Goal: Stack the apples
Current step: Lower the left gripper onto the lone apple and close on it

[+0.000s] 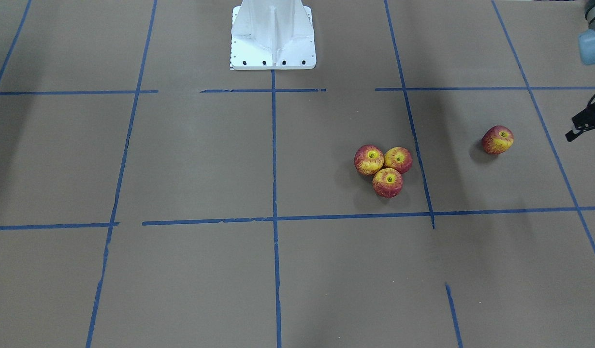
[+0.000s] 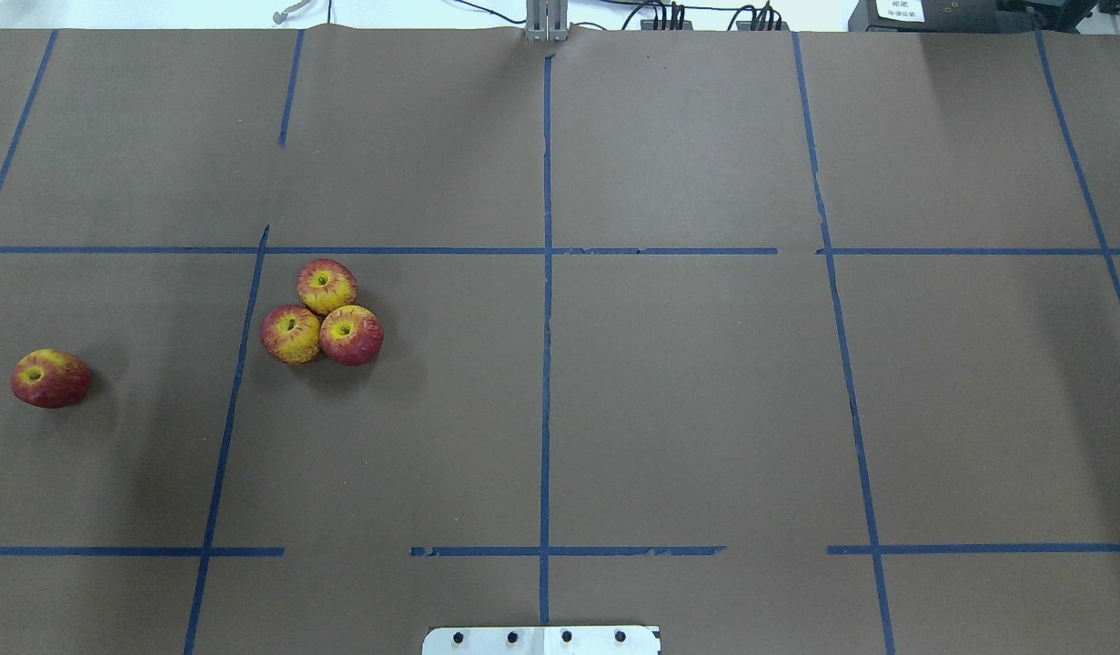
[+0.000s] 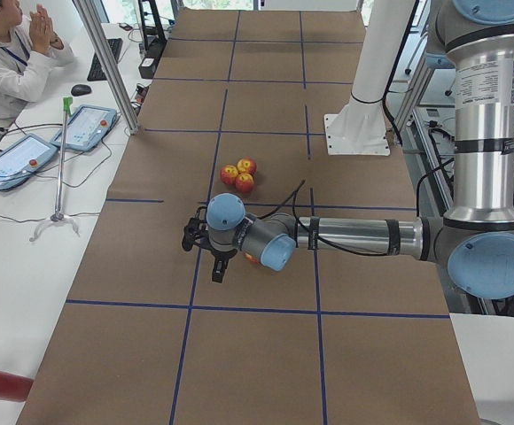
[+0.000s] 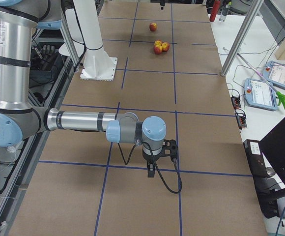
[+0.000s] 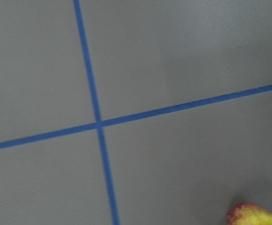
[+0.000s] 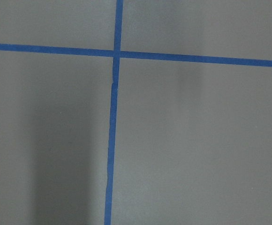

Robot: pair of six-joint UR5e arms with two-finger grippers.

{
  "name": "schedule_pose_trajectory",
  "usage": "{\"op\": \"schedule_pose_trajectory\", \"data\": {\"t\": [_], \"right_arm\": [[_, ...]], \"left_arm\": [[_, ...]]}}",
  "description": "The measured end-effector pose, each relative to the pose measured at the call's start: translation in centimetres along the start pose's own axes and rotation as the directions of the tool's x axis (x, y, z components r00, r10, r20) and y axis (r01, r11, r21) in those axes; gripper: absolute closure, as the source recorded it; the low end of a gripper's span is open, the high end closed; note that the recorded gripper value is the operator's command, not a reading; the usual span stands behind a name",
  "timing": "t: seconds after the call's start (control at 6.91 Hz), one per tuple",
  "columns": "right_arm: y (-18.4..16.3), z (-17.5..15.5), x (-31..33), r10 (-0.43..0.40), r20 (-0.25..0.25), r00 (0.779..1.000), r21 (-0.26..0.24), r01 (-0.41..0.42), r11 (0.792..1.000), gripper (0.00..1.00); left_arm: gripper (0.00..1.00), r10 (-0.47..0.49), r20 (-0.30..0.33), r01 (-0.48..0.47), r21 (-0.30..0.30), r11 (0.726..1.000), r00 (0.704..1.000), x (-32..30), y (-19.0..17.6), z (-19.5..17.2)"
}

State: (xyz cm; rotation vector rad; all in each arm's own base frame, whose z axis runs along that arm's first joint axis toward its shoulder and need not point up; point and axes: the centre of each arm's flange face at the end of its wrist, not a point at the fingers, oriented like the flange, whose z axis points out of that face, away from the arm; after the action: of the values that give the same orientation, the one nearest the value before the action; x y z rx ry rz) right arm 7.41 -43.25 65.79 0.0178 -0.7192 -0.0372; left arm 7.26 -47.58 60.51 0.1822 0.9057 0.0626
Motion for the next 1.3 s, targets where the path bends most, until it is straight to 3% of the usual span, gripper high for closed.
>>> {"op": "schedule_pose_trajectory", "data": {"t": [0.43,0.72,1.3], "right_arm": [[0.0,0.0,0.0,0.001,0.0,1.0,0.0,-0.001,1.0,0.0],[0.0,0.0,0.0,0.0,0.0,1.0,0.0,0.0,1.0,0.0],[0.0,0.0,0.0,0.001,0.0,1.0,0.0,-0.001,1.0,0.0]], "left_arm": [[0.0,-0.061,-0.01,0.061,-0.011,0.998,0.998,7.4,3.4,6.6],[0.0,-0.069,0.023,0.069,-0.011,0.998,0.997,6.4,6.4,8.1],[0.0,-0.048,0.021,0.048,-0.032,0.998,0.999,7.6,7.2,9.5]]}}
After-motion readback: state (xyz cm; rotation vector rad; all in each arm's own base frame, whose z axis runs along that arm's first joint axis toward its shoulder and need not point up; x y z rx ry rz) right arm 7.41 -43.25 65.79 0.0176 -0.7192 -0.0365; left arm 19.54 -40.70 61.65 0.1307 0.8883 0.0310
